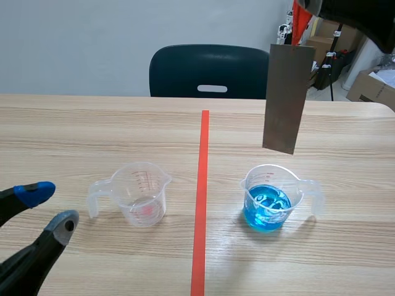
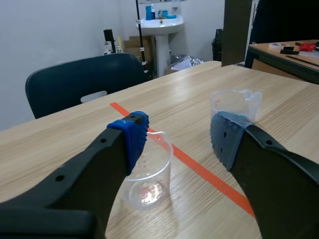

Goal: Do the redox reaction experiment. move the plate over the blue solution

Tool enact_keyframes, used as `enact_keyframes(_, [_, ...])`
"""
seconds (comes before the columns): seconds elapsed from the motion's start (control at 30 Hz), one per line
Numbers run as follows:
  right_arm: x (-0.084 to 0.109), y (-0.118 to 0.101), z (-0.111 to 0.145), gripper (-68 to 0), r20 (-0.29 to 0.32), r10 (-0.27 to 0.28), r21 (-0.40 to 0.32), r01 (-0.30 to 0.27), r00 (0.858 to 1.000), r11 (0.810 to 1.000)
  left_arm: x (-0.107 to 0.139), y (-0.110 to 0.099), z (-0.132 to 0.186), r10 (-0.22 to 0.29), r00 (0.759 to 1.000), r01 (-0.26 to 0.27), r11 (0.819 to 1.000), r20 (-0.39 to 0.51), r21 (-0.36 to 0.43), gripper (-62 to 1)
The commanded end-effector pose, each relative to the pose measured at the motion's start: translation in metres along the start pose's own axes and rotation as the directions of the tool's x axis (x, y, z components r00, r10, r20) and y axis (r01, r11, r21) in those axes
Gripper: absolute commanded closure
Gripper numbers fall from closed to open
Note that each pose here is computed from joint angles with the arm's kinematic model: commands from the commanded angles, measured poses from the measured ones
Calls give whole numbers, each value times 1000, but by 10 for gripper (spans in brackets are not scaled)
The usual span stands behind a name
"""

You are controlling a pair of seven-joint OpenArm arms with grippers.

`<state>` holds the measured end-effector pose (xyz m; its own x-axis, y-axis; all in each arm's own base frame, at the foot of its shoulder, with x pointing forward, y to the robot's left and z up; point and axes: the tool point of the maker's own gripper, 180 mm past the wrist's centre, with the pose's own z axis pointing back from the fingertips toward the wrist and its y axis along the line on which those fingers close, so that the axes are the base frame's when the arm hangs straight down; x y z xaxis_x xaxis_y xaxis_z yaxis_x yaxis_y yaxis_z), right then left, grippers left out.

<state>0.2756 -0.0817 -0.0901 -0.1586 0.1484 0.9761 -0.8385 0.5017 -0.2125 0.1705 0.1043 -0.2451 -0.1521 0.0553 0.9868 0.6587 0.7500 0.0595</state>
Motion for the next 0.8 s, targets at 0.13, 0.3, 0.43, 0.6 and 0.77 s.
enact_keyframes(0.13, [12, -10, 12, -2, 21, 30, -40, -29, 999, 999, 1, 3, -16, -2, 1000, 2, 1000, 2, -27, -83])
enact_keyframes(0.3, [17, -16, 19, -2, 39, 40, -68, -37, 998, 997, -3, -1, -33, 4, 1000, -5, 998, -7, -70, -46])
enact_keyframes(0.43, [12, -19, 20, -2, 25, 40, -79, -38, 999, 996, -13, -11, -47, 10, 999, -16, 994, -47, -113, -39])
enact_keyframes(0.6, [10, -27, 24, -2, 45, 31, -104, -26, 999, 994, -14, -25, -64, 23, 999, -30, 986, -40, -163, -27])
enact_keyframes(0.77, [8, -33, 27, -2, 53, 31, -121, -25, 998, 992, -11, -35, -81, 34, 999, -37, 978, -19, -205, -26])
